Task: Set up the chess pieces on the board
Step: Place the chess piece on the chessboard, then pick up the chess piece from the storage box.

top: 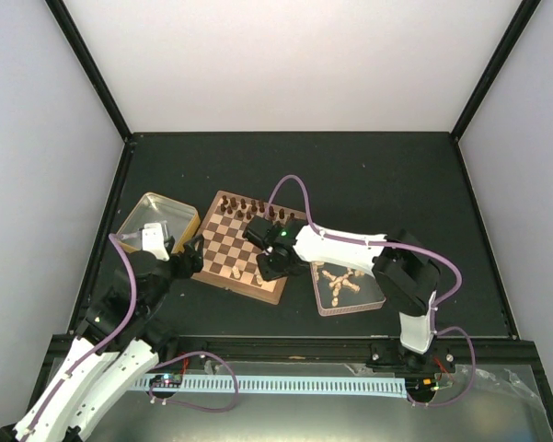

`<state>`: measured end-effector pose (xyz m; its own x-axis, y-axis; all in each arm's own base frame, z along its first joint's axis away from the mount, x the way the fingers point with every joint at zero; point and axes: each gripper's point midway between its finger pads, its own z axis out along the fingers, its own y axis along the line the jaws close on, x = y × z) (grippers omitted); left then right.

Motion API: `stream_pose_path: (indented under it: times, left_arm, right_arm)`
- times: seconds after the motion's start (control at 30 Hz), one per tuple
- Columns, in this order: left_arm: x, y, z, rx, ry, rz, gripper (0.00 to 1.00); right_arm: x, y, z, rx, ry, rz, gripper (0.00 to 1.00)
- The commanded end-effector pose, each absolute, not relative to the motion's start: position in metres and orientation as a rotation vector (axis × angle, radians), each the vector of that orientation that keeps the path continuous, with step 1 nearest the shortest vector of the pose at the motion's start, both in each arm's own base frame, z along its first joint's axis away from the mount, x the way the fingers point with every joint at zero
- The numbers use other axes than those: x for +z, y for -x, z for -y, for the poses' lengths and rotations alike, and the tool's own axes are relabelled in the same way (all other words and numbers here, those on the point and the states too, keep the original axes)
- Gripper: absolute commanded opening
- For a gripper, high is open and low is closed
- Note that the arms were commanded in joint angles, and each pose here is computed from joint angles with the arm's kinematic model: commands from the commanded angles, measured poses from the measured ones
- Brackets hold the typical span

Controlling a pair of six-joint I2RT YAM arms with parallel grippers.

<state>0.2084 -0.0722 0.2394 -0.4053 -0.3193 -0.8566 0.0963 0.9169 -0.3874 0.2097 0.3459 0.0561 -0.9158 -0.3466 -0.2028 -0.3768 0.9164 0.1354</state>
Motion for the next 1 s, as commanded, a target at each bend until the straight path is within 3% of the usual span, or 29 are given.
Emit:
stream_pose_path:
  times: [0.0,0.23,0.63,0.97]
  left_arm:
    - [0.247,-0.207,0.067,-0.435,0.164,-1.918,0.86]
    - [0.246,-0.208,0.066,-0.432,0.166,-1.919,0.86]
    - [0.248,-0.208,0.067,-0.434,0.164,-1.916,0.86]
    - [0.25,-0.21,0.078,-0.492,0.141,-1.915,0.86]
  right_arm:
    - [0.058,-0.208,-0.349,0.225,0.584,-2.918,0.07]
    - [0.057,-0.207,-0.35,0.213,0.603,-2.924,0.2]
    - [0.105,-0.223,-0.344,0.302,0.475,-2.764,0.25]
    - [0.138,-0.254,-0.236,0.144,0.038,-2.601,0.27]
